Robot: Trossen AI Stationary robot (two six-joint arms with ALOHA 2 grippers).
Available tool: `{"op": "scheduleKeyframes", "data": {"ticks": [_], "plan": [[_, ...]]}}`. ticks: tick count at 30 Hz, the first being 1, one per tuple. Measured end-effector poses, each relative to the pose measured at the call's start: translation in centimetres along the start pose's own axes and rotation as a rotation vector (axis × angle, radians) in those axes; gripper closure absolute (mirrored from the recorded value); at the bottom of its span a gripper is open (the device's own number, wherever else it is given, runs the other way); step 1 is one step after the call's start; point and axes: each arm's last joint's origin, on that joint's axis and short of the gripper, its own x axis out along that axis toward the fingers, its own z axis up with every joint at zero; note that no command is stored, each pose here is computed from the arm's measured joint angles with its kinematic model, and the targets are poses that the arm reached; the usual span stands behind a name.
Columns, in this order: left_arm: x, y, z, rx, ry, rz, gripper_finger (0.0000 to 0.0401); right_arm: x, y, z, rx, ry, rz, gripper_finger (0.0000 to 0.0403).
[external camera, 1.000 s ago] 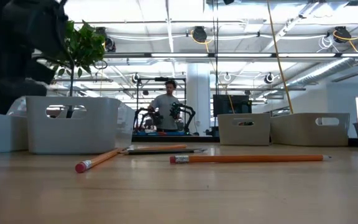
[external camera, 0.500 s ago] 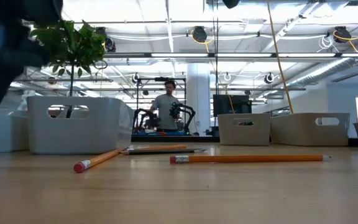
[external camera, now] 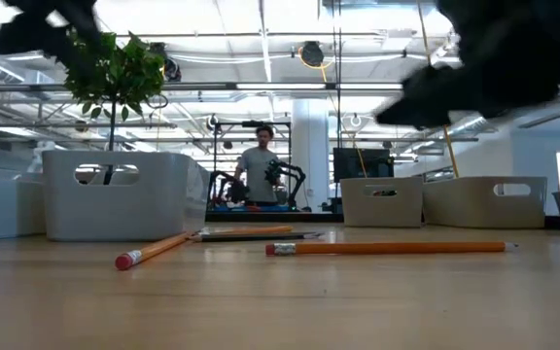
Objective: Sort crayons/erasers/pens/pencils in bins
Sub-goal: Put the yellow pencil into the bottom left gray bin
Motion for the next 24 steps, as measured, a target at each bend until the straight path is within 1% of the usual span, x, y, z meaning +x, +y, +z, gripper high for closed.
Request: {"op": "scheduleKeyframes", "data": {"ticks": [3, 5, 7, 11, 14, 17, 24], "plan": [[0.0, -1.3, 0.0, 0.067, -0.136, -0.103, 0.0226, -1.4, 0.0, -2.3, -0.001, -0.047, -0.006, 0.0180], [0.0, -2.1, 0.1, 0.105, -0.207, -0.157, 0.0226, -2.4, -0.3, -3.1, 0.014, -0.110, -0.009, 0.0180], [0.0, -2.9, 0.1, 0.139, -0.261, -0.193, 0.0226, -3.2, -0.7, -4.0, 0.021, -0.133, -0.017, 0.0180], [0.0, -4.4, 0.4, 0.183, -0.354, -0.246, 0.0226, -3.5, -1.2, -4.6, 0.013, -0.125, -0.026, 0.0180], [0.2, -5.2, 0.4, 0.212, -0.387, -0.268, 0.0226, -3.3, -1.2, -4.5, 0.013, -0.130, -0.007, 0.0180], [0.4, -5.7, 0.4, 0.227, -0.407, -0.279, 0.0226, -2.7, -1.0, -5.2, 0.020, -0.116, -0.004, 0.0180], [1.1, -6.4, 0.0, 0.241, -0.406, -0.272, 0.0226, 0.6, -0.2, -6.6, 0.028, -0.149, 0.000, 0.0180]]}}
